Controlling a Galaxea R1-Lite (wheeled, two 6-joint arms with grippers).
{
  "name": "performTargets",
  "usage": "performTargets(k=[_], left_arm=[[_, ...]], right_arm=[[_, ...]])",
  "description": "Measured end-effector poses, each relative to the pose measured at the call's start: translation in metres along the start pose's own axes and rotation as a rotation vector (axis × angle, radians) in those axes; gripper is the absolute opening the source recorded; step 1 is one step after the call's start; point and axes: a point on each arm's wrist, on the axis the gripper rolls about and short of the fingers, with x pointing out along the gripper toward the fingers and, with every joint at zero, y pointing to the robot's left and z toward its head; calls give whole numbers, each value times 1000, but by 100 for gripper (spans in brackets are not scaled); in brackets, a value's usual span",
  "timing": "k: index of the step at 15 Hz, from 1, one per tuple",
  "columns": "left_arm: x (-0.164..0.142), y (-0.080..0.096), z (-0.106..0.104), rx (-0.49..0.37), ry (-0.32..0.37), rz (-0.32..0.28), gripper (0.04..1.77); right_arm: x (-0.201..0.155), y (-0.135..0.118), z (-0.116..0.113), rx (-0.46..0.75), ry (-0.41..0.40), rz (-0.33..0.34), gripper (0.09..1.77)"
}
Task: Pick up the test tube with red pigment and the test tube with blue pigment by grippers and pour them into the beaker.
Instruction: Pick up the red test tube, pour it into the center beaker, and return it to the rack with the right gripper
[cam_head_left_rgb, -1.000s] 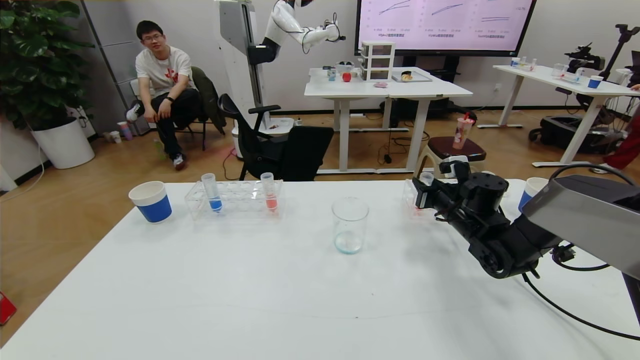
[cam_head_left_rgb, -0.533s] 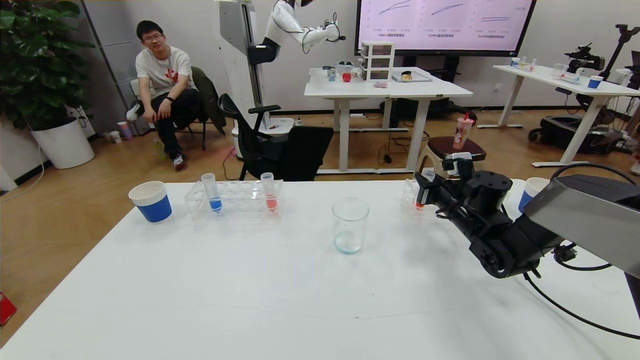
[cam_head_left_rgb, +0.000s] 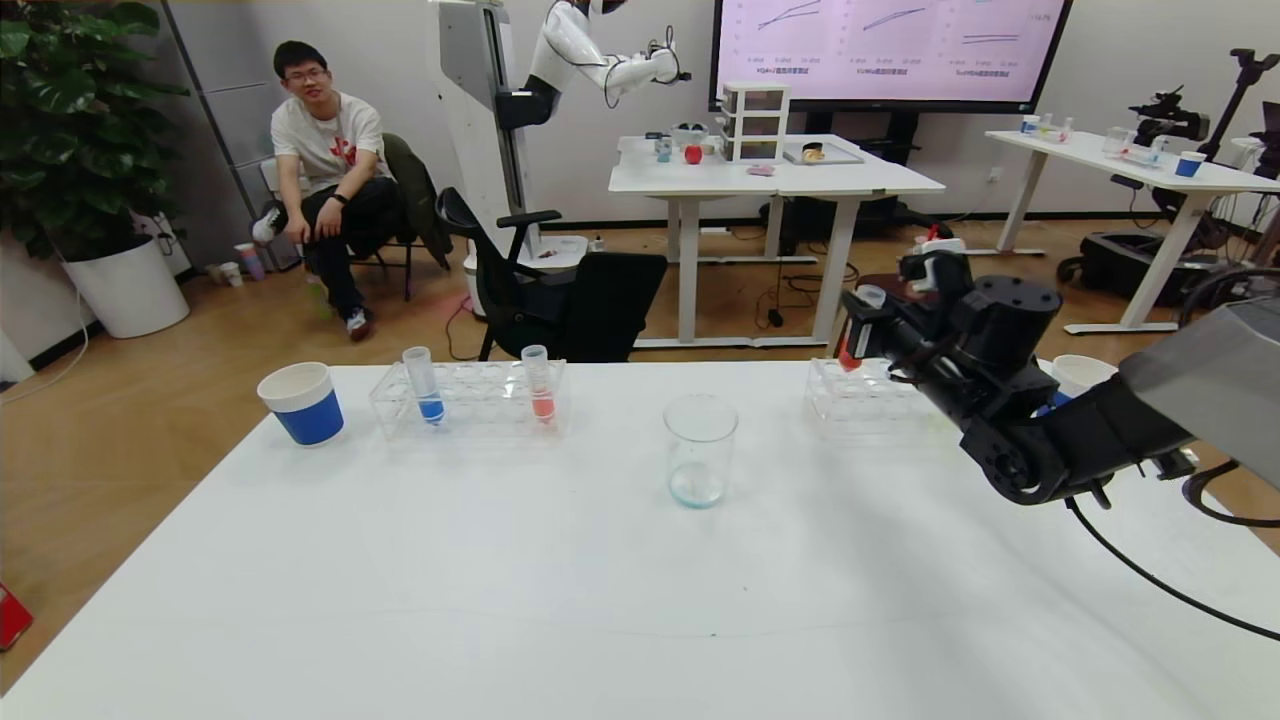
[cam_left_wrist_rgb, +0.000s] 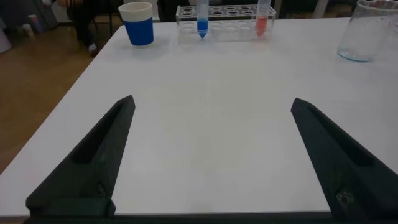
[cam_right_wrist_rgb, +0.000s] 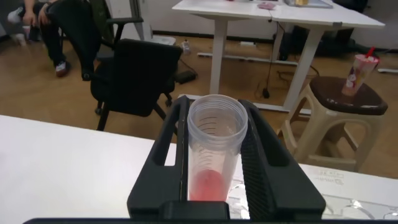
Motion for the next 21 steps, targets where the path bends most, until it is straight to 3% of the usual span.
performTargets(k=[3,7,9,11,15,21], left_arm=[[0,0,0,-1,0,1,175],[0,0,0,-1,0,1,175],[0,0,0,-1,0,1,175],[0,0,0,0,0,1,175],[0,0,0,-1,0,1,175],[0,0,0,0,0,1,175]], right_arm=[[3,14,31,-44,-26,59,51],[-2,38,41,-51,-52,270,51],[-5,50,41,-134,-76,371,51],[-7,60,40,-253,-147,485,51],[-7,78,24,-506,-351,645,51],[-5,90,-5,-672,-522,756,51]])
